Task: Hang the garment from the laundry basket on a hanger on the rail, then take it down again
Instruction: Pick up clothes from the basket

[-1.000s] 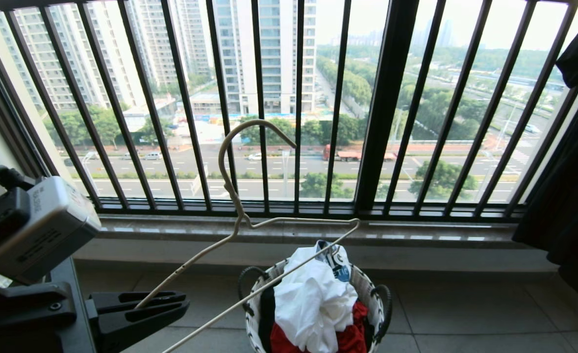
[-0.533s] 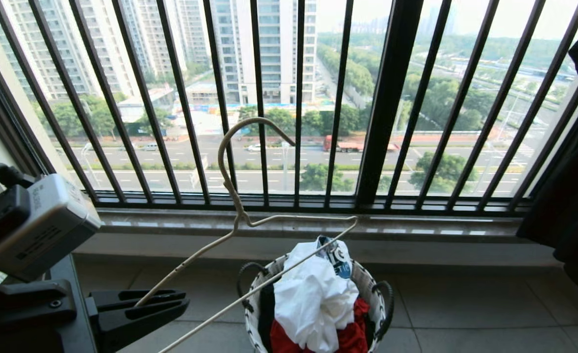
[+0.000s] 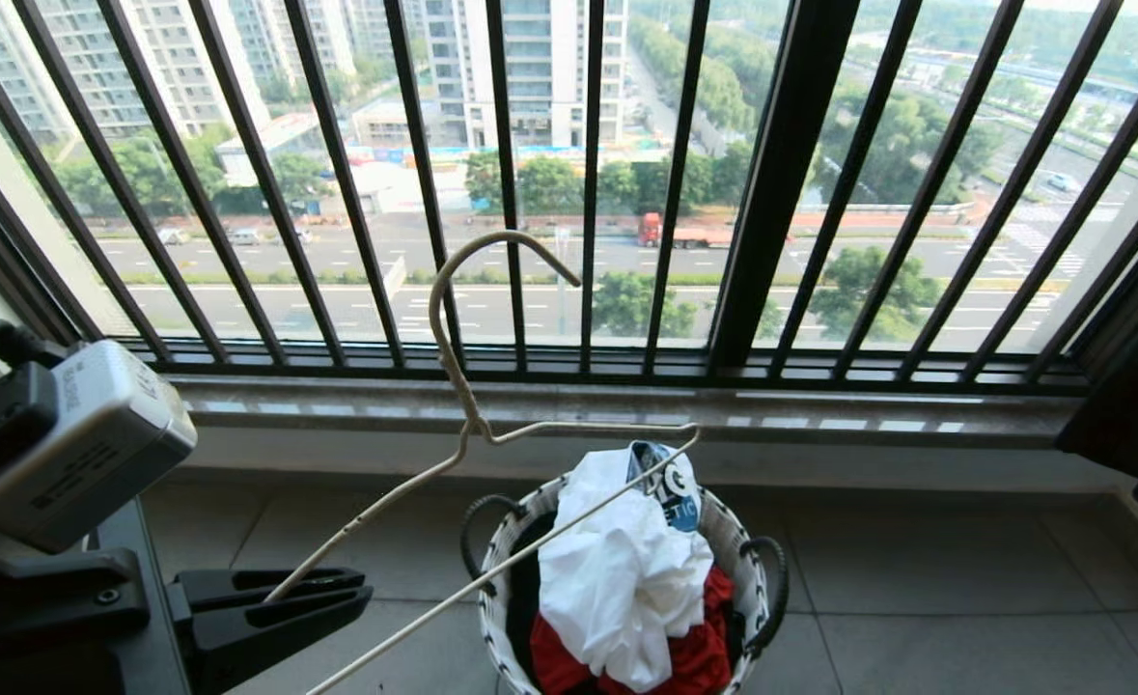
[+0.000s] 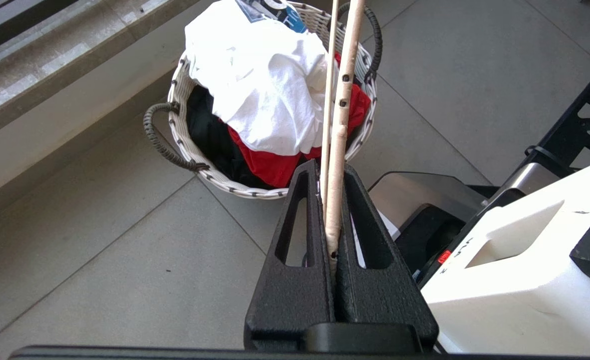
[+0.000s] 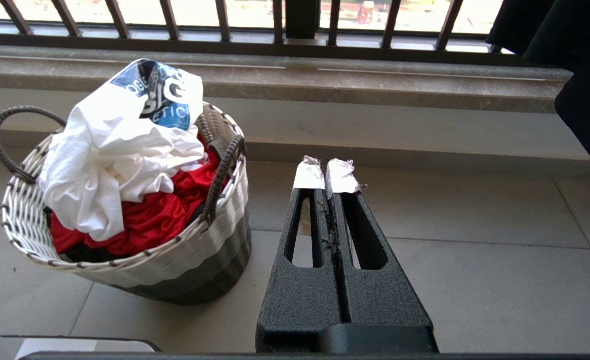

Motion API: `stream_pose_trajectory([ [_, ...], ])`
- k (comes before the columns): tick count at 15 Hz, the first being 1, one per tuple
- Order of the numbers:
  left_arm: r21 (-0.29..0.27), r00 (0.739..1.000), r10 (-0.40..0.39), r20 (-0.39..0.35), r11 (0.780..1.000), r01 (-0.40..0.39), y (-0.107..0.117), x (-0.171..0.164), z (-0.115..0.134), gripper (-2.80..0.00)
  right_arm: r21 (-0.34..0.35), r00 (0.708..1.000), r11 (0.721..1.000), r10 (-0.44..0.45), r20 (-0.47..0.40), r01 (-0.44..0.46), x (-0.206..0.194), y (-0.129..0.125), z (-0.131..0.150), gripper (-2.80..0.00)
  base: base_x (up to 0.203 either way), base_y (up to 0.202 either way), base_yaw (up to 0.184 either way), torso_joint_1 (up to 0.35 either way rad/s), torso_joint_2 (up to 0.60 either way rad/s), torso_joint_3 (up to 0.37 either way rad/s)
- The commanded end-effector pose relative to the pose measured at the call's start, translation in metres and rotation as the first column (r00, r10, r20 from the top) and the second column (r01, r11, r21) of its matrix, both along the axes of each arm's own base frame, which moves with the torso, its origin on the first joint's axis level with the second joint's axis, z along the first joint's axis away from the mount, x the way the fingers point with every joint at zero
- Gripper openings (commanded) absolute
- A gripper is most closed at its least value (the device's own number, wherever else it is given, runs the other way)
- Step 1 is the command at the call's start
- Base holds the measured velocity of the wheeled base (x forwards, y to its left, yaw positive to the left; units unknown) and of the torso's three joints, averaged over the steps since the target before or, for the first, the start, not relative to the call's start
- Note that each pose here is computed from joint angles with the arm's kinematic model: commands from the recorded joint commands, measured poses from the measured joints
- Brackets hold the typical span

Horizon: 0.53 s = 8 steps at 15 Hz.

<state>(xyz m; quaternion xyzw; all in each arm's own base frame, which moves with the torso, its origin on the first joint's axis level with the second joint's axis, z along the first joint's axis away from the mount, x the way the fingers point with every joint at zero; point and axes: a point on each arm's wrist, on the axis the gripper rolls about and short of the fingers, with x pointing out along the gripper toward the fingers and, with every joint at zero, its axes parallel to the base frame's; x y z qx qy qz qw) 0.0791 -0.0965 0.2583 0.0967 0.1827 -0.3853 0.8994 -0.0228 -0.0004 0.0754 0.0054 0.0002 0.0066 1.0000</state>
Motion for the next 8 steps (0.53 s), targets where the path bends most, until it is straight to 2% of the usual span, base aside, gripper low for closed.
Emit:
stream_pose_trajectory([
  [1,0.008,1.0,-0.004,0.004,1.0,0.004,0.0002,-0.0003,-0.0006,-2.8,0.0,1.0,1.0,0.001,0.0,-0.001,0.0,0.0,0.0,-2.8,0.0,0.0,0.0,-0.004,0.0,-0.206],
  [8,0.004,1.0,-0.009,0.019,1.0,0.009,0.0045,-0.0038,-0.0004,-2.8,0.0,1.0,1.0,0.001,0.0,-0.001,0.0,0.0,0.0,-2.8,0.0,0.0,0.0,0.001,0.0,-0.197],
])
